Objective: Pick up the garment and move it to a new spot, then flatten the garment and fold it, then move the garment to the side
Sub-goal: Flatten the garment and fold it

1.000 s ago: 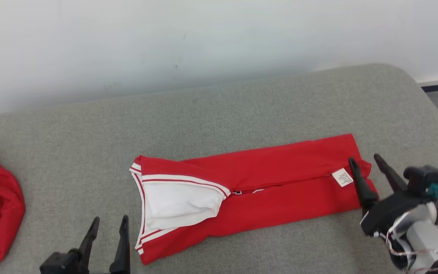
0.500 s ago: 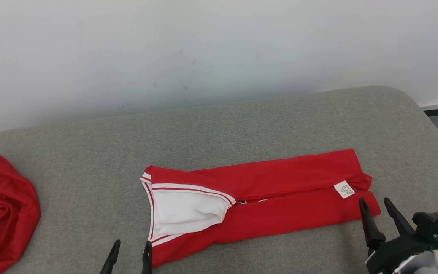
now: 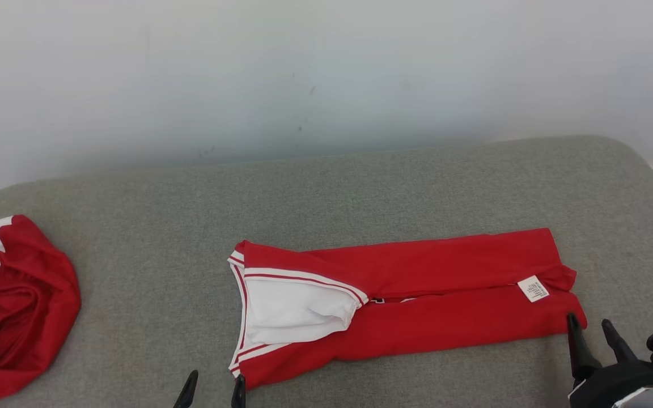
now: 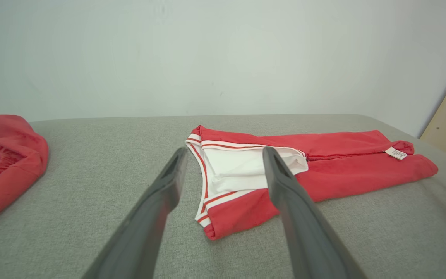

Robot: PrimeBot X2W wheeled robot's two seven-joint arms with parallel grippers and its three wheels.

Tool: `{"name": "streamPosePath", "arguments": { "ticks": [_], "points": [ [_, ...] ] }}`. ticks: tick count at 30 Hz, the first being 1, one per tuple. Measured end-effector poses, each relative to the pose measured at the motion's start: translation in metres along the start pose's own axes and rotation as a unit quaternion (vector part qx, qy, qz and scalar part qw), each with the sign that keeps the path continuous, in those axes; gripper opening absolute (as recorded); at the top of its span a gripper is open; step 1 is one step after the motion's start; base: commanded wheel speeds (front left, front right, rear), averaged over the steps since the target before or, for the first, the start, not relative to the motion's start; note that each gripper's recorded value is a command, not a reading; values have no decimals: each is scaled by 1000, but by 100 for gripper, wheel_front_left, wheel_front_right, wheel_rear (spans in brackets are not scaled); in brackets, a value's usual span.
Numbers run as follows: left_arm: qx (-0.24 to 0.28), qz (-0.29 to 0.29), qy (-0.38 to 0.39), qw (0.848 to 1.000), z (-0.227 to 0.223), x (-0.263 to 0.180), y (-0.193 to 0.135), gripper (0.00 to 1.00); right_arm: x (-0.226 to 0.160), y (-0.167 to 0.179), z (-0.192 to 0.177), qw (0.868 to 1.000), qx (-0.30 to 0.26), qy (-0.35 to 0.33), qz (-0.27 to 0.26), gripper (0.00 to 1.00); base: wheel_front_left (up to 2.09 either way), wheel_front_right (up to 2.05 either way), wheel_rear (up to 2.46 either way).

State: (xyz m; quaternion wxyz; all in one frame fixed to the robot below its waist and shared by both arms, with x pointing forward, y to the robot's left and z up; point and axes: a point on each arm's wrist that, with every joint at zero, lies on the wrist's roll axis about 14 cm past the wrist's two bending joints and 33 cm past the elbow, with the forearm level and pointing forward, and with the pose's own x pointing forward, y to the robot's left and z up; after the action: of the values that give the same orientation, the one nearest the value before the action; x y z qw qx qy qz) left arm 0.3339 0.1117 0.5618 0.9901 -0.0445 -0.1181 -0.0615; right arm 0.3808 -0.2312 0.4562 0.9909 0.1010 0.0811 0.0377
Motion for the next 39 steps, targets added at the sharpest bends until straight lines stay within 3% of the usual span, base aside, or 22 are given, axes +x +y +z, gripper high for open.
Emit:
{"name": "streamPosePath", "arguments": {
  "ticks": [4,13,27,31,32,33,34,35,39],
  "points": [
    [4,-4,8,1000,-5,-1,0,100,15,-15,0,999,-7,28,-17,100,0,0,0],
    [13,-10,32,999,-25,8,3,100,55,-40,6,996,41,55,-62,100,0,0,0],
    [20,-15,60,998,-51,27,8,100,91,-53,-27,985,58,136,-90,98,0,0,0],
    [18,-16,63,998,-54,30,7,100,93,-54,-34,982,55,153,-92,81,0,0,0],
    [17,-17,63,998,-55,31,7,100,94,-54,-34,982,55,156,-92,67,0,0,0],
    [16,-18,63,998,-55,31,6,100,94,-54,-36,981,56,158,-94,46,0,0,0],
    [16,-19,63,998,-55,32,6,100,94,-54,-38,980,56,163,-94,33,0,0,0],
    [16,-18,61,998,-54,32,7,100,94,-53,-39,980,56,168,-93,3,0,0,0],
    [15,-17,57,998,-52,35,8,100,95,-48,-44,977,56,187,-88,0,0,0,0]
  ]
}}
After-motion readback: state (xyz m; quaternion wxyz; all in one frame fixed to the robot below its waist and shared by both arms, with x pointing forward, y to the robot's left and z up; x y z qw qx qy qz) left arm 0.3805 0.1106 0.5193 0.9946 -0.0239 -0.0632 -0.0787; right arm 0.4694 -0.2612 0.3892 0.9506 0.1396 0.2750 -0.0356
